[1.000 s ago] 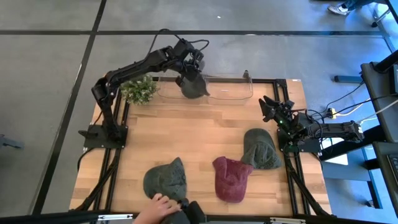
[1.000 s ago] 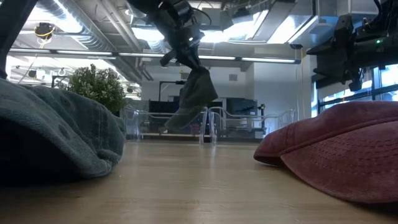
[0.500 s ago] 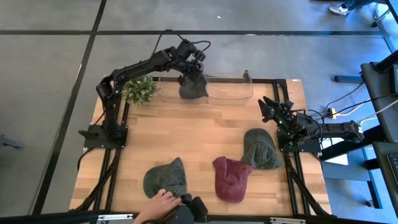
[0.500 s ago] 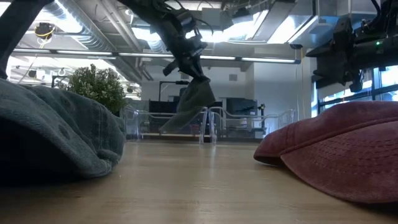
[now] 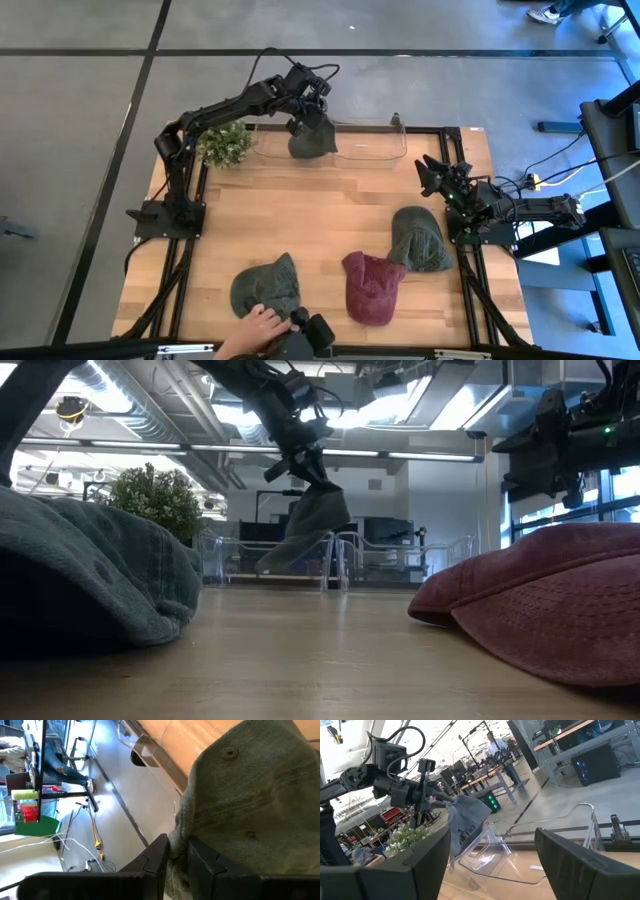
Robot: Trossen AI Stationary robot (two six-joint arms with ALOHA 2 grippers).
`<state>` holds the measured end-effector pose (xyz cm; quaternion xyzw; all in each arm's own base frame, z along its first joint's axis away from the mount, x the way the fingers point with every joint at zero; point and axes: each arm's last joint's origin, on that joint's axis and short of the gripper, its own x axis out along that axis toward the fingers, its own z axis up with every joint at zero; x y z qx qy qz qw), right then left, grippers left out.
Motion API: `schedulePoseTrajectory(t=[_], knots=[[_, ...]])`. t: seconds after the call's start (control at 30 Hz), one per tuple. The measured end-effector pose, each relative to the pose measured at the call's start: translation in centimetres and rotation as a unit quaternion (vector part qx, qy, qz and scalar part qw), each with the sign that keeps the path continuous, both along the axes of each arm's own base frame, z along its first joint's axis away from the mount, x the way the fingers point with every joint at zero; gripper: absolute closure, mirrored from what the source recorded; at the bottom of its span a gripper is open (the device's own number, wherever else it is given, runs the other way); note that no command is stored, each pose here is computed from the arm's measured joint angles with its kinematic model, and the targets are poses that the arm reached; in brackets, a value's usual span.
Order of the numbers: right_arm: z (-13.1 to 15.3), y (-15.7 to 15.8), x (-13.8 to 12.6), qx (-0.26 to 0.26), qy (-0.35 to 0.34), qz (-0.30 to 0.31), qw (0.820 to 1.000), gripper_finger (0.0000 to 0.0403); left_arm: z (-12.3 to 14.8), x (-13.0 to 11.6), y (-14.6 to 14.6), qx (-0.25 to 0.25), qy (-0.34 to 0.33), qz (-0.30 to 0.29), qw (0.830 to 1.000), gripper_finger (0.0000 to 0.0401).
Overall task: Pick & Place hat
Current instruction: Put the top left black cap into the left transparent bin
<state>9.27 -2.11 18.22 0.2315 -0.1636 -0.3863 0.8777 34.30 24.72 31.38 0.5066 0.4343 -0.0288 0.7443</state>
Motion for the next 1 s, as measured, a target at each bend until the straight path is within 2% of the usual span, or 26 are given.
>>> schedulePoseTrajectory(t=[0.2, 0.63, 0.83, 1.0], knots=[[0.0, 0.0, 0.0, 0.0, 0.001, 0.0, 1.0, 0.0114, 0.0, 0.0, 0.0, 0.0, 0.0, 0.002, 1.0, 0.0321], [-0.01, 0.0, 0.0, 0.0, 0.001, 0.0, 1.0, 0.0114, 0.01, -0.07, 0.07, 0.007, 0.005, 0.016, 1.0, 0.0243], [-0.08, 0.0, 0.01, -0.001, 0.005, 0.0, 1.0, 0.0114, 0.02, -0.07, 0.04, 0.054, 0.04, 0.024, 0.997, 0.0236], [-0.2, 0.0, 0.03, -0.001, 0.012, 0.0, 1.0, 0.0114, 0.02, 0.36, -0.57, 0.052, 0.039, 0.008, 0.998, 0.0239]])
